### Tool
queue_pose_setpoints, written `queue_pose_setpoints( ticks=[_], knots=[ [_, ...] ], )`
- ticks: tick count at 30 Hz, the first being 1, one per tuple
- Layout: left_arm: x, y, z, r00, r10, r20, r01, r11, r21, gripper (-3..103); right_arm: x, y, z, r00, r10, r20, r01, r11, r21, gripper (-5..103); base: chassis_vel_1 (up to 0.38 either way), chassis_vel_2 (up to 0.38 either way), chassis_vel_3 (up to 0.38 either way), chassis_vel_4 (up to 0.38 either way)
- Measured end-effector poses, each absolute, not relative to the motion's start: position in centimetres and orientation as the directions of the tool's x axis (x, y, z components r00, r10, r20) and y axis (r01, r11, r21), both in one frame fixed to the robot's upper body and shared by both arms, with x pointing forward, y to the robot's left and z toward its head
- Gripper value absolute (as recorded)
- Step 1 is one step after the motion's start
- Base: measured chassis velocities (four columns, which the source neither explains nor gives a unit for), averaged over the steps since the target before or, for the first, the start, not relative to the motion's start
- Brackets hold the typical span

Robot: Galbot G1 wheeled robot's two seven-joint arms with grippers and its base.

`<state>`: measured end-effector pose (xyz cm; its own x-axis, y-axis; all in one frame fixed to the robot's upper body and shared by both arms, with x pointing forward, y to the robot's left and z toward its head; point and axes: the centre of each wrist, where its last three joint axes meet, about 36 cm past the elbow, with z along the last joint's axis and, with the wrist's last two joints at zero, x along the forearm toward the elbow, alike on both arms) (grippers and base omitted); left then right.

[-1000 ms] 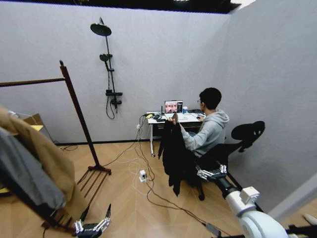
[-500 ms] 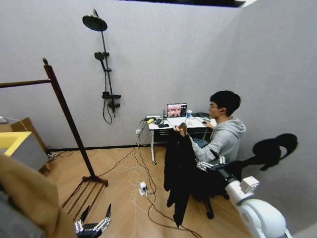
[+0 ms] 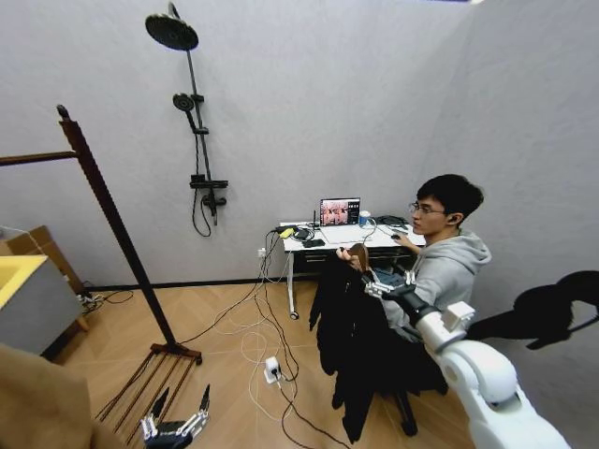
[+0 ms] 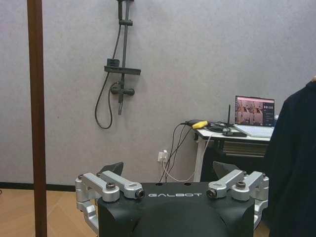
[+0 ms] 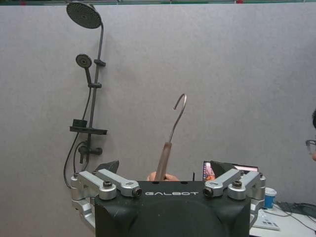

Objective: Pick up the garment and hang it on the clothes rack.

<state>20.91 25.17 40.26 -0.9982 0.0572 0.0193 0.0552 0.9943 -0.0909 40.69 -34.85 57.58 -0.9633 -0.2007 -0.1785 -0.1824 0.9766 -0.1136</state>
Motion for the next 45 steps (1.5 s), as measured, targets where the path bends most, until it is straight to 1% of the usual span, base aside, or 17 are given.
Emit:
queue_pose_setpoints(
  ticks=[7,8,16,17,19,20,21,24,25,28,31,33,34,37,39,40,45],
  knots=[
    [20.9,25.2,40.3,-0.998,0.057,0.019,0.055,0.994,-0.091,100,43.4,-35.6,57.2,-0.973,-0.174,-0.155,-0.162,0.983,-0.086,100,0.018,-0.014,-0.015,0.008],
    [20.9,25.2,40.3,-0.998,0.057,0.019,0.055,0.994,-0.091,100,45.2,-35.9,57.1,-0.967,-0.200,-0.160,-0.191,0.979,-0.069,100,0.000,0.000,0.000,0.000],
    [20.9,25.2,40.3,-0.998,0.057,0.019,0.055,0.994,-0.091,100,47.0,-35.8,57.3,-0.959,-0.230,-0.165,-0.224,0.973,-0.054,102,0.000,0.000,0.000,0.000],
    [20.9,25.2,40.3,-0.998,0.057,0.019,0.055,0.994,-0.091,100,47.3,-35.8,57.3,-0.959,-0.230,-0.163,-0.225,0.973,-0.052,98,0.000,0.000,0.000,0.000],
    [20.9,25.2,40.3,-0.998,0.057,0.019,0.055,0.994,-0.091,100,47.5,-35.8,57.2,-0.960,-0.230,-0.162,-0.225,0.973,-0.050,98,0.000,0.000,0.000,0.000],
    [20.9,25.2,40.3,-0.998,0.057,0.019,0.055,0.994,-0.091,100,47.7,-35.7,57.2,-0.960,-0.231,-0.160,-0.226,0.973,-0.049,93,0.000,0.000,0.000,0.000],
    [20.9,25.2,40.3,-0.998,0.057,0.019,0.055,0.994,-0.091,100,47.7,-35.7,57.2,-0.960,-0.231,-0.160,-0.226,0.973,-0.049,93,0.000,0.000,0.000,0.000],
    [20.9,25.2,40.3,-0.998,0.057,0.019,0.055,0.994,-0.091,100,48.1,-35.6,57.4,-0.958,-0.238,-0.163,-0.233,0.971,-0.048,78,0.000,0.000,0.000,0.000],
    [20.9,25.2,40.3,-0.998,0.057,0.019,0.055,0.994,-0.091,100,48.1,-35.6,57.4,-0.958,-0.238,-0.163,-0.233,0.971,-0.048,78,0.000,0.000,0.000,0.000],
    [20.9,25.2,40.3,-0.998,0.057,0.019,0.055,0.994,-0.091,100,48.6,-35.5,57.7,-0.955,-0.243,-0.167,-0.240,0.970,-0.043,61,0.000,0.000,0.000,0.000],
    [20.9,25.2,40.3,-0.998,0.057,0.019,0.055,0.994,-0.091,100,48.6,-35.5,57.7,-0.955,-0.246,-0.168,-0.242,0.969,-0.044,56,0.000,0.000,0.000,0.000],
    [20.9,25.2,40.3,-0.998,0.057,0.019,0.055,0.994,-0.091,100,48.6,-35.5,57.8,-0.954,-0.248,-0.168,-0.244,0.969,-0.042,44,0.000,0.000,0.000,0.000],
    [20.9,25.2,40.3,-0.998,0.057,0.019,0.055,0.994,-0.091,100,48.6,-35.5,57.8,-0.954,-0.248,-0.168,-0.244,0.969,-0.042,44,0.000,0.000,0.000,0.000],
    [20.9,25.2,40.3,-0.998,0.057,0.019,0.055,0.994,-0.091,100,48.5,-35.5,57.6,-0.955,-0.245,-0.164,-0.242,0.969,-0.038,28,0.000,0.000,0.000,0.000],
    [20.9,25.2,40.3,-0.998,0.057,0.019,0.055,0.994,-0.091,100,48.4,-35.5,57.5,-0.956,-0.243,-0.163,-0.241,0.970,-0.034,28,0.000,0.000,0.000,0.000],
    [20.9,25.2,40.3,-0.998,0.057,0.019,0.055,0.994,-0.091,100,48.3,-35.4,57.5,-0.958,-0.237,-0.163,-0.235,0.972,-0.029,18,0.000,0.000,0.000,0.000],
    [20.9,25.2,40.3,-0.998,0.057,0.019,0.055,0.994,-0.091,100,47.4,-34.8,57.7,-0.961,-0.224,-0.161,-0.225,0.974,-0.012,9,0.000,0.000,0.000,0.000]
  ],
)
